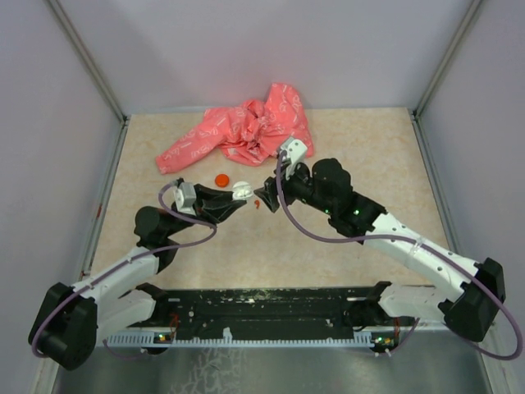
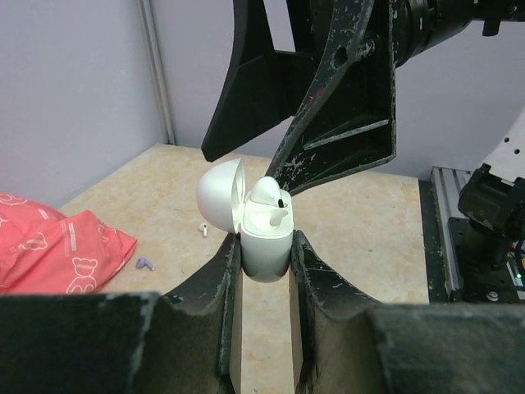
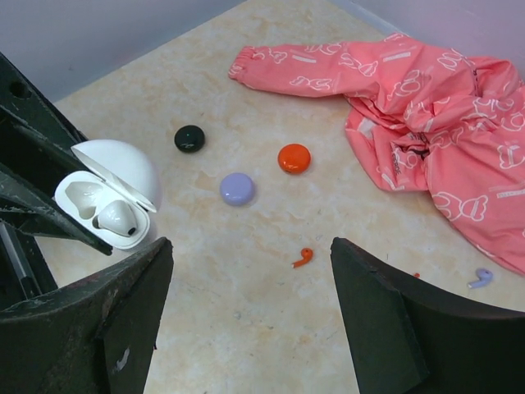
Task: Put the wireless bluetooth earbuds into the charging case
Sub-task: Place the earbud in the charging case, then pick up the earbud from the center of the board.
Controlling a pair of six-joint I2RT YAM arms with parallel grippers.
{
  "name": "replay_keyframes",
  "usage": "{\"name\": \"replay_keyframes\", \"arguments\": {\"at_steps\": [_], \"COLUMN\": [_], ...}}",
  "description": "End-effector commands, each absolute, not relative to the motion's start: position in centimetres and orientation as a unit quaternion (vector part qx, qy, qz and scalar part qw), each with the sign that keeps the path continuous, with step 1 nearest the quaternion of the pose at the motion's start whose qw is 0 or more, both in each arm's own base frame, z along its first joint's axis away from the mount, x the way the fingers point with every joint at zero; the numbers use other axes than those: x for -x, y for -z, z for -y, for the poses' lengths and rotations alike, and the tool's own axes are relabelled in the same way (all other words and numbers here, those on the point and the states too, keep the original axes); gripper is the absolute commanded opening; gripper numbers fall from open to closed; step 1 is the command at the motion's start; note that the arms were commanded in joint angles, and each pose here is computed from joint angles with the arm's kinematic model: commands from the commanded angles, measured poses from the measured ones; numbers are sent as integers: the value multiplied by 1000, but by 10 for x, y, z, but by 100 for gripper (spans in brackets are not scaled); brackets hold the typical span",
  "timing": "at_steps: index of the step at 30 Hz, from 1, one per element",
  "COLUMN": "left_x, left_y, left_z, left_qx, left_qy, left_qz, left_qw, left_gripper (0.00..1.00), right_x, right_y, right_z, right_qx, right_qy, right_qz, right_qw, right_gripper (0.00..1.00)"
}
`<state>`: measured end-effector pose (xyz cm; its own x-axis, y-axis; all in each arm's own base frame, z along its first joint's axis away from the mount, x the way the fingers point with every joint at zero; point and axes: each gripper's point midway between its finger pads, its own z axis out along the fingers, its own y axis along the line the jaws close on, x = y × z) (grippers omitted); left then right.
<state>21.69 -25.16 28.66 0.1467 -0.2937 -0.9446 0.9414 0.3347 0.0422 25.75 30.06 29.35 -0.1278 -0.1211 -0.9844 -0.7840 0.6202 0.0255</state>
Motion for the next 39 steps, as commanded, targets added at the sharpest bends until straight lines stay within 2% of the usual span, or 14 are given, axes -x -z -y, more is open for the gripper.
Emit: {"name": "replay_keyframes", "arguments": {"at_steps": [1, 5, 9, 12, 19, 27, 33, 37, 39], "left_x": [-220, -238, -245, -250, -254, -253, -253, -253, -253], "left_y": [-299, -295, -294, -290, -287, -286, -284, -282, -281], "left_z": [251, 246, 242, 241, 242, 243, 245, 246, 246], "left_qx": [-346, -318, -307, -301, -299, -304, -307, -309, -310], "left_qy": [453, 427, 410, 404, 401, 405, 407, 409, 409], "left_qz": [-458, -494, -508, -523, -533, -533, -536, -537, -538], "left_qw": [681, 687, 692, 688, 682, 678, 673, 670, 669], "left_gripper": [0, 0, 0, 0, 0, 0, 0, 0, 0], "right_x": [-268, -301, -325, -342, -390, -442, -470, -485, -490], "right_y": [-314, -280, -253, -237, -199, -138, -80, -67, -62], "right_z": [-290, -260, -237, -223, -163, -88, -75, -72, -68], "right_qx": [305, 251, 199, 154, 56, -92, -123, -142, -150], "right_qy": [-295, -244, -212, -208, -163, -81, -39, -33, -22], "right_qz": [-695, -767, -806, -819, -848, -881, -907, -908, -908], "right_qw": [581, 539, 516, 511, 501, 457, 401, 394, 390], "right_gripper": [79, 86, 87, 98, 98, 82, 64, 52, 50]}}
